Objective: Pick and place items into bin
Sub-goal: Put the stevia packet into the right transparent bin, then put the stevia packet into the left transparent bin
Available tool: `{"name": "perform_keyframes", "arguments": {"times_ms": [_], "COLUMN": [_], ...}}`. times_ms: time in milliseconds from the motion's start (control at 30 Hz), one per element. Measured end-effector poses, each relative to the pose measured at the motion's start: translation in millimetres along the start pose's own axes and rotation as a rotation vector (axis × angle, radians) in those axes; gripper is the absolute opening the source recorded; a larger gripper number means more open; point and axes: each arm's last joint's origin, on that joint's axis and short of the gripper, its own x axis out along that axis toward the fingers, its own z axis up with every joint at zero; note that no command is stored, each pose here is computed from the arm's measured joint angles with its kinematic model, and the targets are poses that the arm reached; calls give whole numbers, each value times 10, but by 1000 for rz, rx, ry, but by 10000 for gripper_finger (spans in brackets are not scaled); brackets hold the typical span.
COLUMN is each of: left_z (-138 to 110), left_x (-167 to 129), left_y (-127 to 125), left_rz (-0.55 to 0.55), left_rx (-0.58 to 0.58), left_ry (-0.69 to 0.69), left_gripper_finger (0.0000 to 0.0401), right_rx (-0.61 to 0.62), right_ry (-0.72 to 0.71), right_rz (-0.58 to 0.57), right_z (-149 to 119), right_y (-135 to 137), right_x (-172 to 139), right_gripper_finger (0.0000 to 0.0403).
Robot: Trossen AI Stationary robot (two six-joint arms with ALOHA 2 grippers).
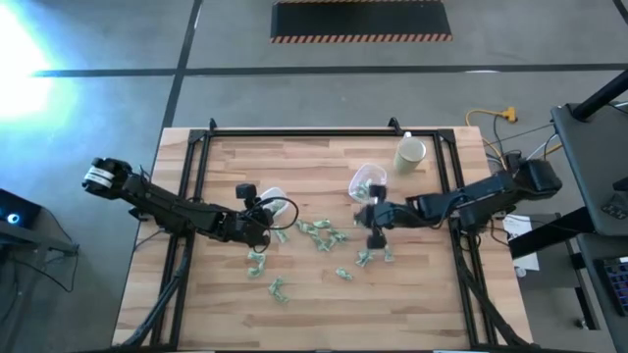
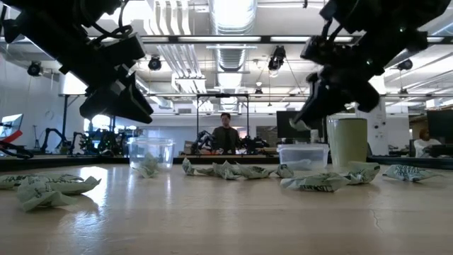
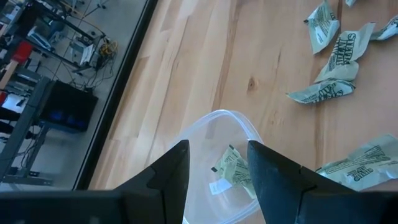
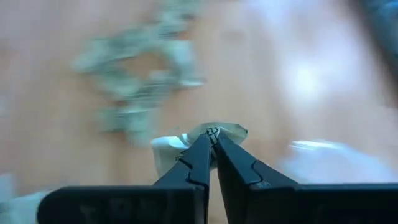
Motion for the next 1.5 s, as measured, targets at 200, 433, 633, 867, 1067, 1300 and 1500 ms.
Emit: {"name": "perform_keyframes", "arguments": {"times_ms": [200, 433, 633, 867, 1067, 1300, 1500], "left_z": [1, 1, 2, 2, 2, 1, 5], "left_x": [0, 0, -1, -1, 0, -2, -18], "left_y": [0, 0, -1, -1, 0, -30, -99], "left_rz": [0, 0, 0, 0, 0, -103, -346], "left_rx": [-1, -1, -1, -2, -2, 0, 3], "left_ry": [-1, -1, -2, -2, -2, 2, 6], "left_gripper_finger": [145, 145, 145, 145, 145, 145, 145], "right_rx": [38, 111, 168, 198, 201, 182, 161], "right_ry": [-40, -14, 66, 122, 106, 32, -31], "right_rz": [-328, -389, -434, -427, -437, -380, -241], "right_z": [50, -5, -148, -232, -208, -104, -29], "right_y": [-154, -258, -353, -400, -425, -419, -337], "right_x": [-144, -88, 79, 194, 157, -6, -125], "right_gripper_finger": [13, 13, 13, 46, 106, 138, 134]}}
